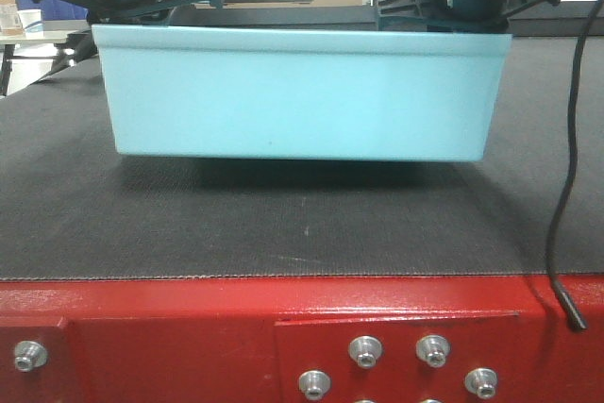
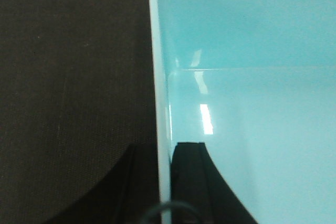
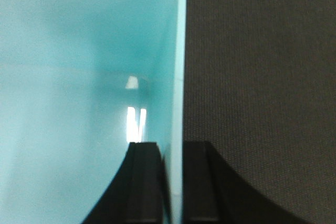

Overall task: Fetch blue bin and place on conveyor start
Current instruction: 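Open both grippers and lift them off the bin rims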

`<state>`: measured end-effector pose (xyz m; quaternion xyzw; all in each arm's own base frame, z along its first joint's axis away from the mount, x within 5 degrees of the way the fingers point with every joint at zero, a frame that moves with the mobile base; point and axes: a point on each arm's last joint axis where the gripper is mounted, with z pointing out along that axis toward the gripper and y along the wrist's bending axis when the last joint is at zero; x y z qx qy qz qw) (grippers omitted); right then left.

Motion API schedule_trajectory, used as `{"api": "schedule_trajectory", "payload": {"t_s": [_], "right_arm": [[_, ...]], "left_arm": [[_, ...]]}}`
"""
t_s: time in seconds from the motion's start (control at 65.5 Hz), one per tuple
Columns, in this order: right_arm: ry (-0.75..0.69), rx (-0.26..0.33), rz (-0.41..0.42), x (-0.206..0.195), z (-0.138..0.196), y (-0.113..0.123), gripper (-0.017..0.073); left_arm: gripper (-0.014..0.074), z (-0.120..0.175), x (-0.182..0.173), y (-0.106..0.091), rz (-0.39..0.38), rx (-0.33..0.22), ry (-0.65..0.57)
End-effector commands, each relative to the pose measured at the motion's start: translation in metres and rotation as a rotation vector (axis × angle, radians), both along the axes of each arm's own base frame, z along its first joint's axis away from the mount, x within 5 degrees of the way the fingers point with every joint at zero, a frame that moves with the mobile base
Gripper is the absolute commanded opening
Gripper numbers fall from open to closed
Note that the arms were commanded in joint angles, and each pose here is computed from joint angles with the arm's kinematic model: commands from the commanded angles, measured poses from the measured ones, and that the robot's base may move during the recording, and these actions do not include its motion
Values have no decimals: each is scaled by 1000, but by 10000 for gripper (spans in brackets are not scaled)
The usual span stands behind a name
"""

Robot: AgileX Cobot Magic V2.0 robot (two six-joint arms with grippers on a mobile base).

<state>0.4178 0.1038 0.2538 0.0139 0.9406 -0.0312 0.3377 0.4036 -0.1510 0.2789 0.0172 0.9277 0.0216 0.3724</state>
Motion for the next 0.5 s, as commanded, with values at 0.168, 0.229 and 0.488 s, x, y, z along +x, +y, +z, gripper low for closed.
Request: {"api": "schedule_trajectory", "payload": {"t_s": [0.168,0.229,0.488], "right_arm": [[-59,63,32,-2,13,14,327],[-75,69,35,-3,18,14,325],[-128,70,41,-10,39,11,298]], "left_arm": [[310,7,-1,-7,-6,-71,-15],[365,6,-1,-4,9,-66,0],[305,24,-4,8,30,-84,-43]]}}
